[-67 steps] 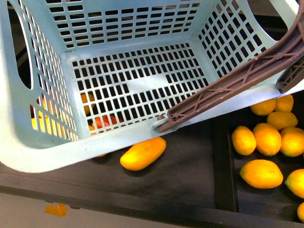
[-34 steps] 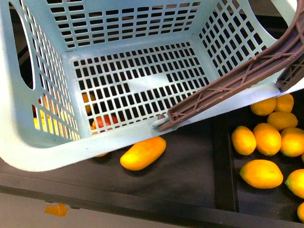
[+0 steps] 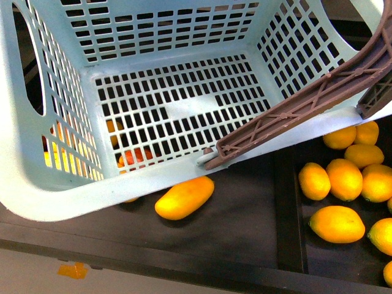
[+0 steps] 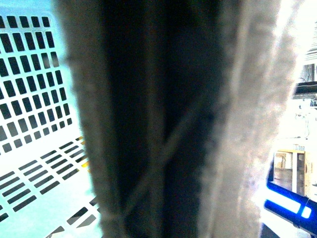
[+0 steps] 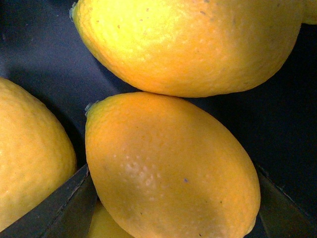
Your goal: Pick lemon and mango into basket
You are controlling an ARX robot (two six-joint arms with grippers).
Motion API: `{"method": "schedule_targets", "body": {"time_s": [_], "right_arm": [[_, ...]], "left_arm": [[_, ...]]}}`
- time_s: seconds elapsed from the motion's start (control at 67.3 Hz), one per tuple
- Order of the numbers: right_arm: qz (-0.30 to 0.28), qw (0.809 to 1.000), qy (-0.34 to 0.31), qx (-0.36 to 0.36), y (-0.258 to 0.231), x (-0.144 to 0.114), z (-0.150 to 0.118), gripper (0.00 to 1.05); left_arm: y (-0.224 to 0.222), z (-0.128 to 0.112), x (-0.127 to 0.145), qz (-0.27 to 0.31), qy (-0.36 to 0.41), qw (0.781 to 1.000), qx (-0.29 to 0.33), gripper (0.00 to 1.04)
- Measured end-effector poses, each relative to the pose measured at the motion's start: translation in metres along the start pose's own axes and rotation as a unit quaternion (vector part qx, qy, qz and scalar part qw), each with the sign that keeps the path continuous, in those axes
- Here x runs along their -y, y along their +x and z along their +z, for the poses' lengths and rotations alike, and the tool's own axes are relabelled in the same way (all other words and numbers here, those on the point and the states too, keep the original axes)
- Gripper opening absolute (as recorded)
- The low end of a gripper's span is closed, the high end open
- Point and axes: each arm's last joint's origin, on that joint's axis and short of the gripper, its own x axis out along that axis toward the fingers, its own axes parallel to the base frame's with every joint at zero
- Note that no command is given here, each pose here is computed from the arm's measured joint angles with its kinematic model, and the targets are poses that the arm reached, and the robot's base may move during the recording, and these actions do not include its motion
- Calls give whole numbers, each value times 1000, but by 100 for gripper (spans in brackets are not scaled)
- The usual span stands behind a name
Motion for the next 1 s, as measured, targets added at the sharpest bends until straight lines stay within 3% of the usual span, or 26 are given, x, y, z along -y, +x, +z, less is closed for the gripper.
{"method": "schedule_targets", "body": {"time_s": [0.386, 0.624, 0.818, 0.996], "right_arm": [[0, 999, 33, 14, -5, -5, -1, 79], [-32, 991, 93, 91, -46, 4, 6, 79], [-66, 969, 144, 188, -115, 14, 16, 79], [-92, 927, 177, 316, -183, 0, 31, 79]], "left_arm": [[0, 0, 0, 0, 0, 1000, 0, 15], [0, 0, 0, 0, 0, 1000, 0, 15], [0, 0, 0, 0, 0, 1000, 0, 15], [0, 0, 0, 1, 0, 1000, 1, 15]]}}
